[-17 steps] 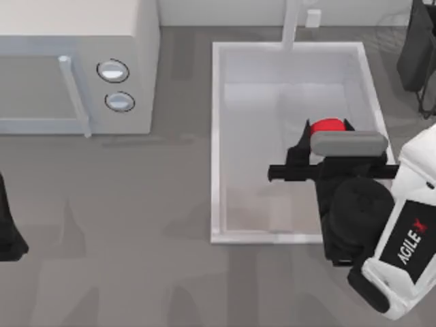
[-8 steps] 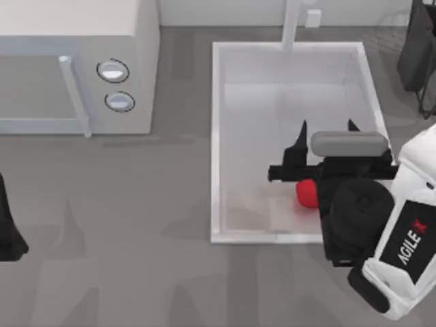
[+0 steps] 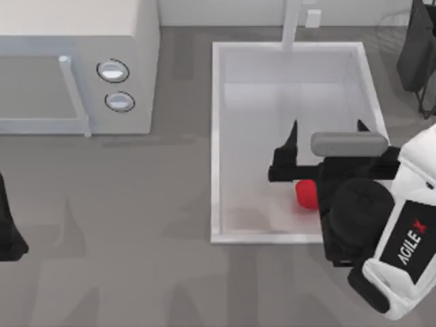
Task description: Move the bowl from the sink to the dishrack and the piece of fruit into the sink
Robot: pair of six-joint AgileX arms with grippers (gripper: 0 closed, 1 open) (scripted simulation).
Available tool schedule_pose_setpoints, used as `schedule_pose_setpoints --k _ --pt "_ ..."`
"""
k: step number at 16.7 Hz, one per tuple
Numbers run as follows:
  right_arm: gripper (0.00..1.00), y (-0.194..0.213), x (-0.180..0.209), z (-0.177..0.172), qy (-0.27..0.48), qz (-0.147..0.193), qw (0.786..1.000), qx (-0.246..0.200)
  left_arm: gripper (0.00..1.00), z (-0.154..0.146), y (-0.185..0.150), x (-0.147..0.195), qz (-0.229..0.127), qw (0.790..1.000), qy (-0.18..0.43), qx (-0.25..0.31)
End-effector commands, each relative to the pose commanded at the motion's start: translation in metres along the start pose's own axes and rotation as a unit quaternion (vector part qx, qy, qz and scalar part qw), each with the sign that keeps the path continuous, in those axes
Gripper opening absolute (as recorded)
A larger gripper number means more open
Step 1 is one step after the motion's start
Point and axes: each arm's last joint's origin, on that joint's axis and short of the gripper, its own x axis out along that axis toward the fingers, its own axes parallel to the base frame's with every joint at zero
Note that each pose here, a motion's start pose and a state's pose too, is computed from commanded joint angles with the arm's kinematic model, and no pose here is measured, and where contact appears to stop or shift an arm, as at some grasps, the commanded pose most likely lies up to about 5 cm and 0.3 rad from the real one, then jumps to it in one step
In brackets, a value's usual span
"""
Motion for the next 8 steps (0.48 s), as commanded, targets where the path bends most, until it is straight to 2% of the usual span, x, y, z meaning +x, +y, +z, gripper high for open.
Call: schedule_pose_setpoints --k 4,8 --pt "1.00 -0.001 0.000 0.002 0.001 0.003 1.000 -0.001 1.00 0.000 0.000 0.000 0.000 1.000 0.000 0.000" --pt "1.00 -0.021 -0.009 0.019 0.028 0.035 0.999 -0.012 1.00 0.000 0.000 0.000 0.000 1.000 0.000 0.000"
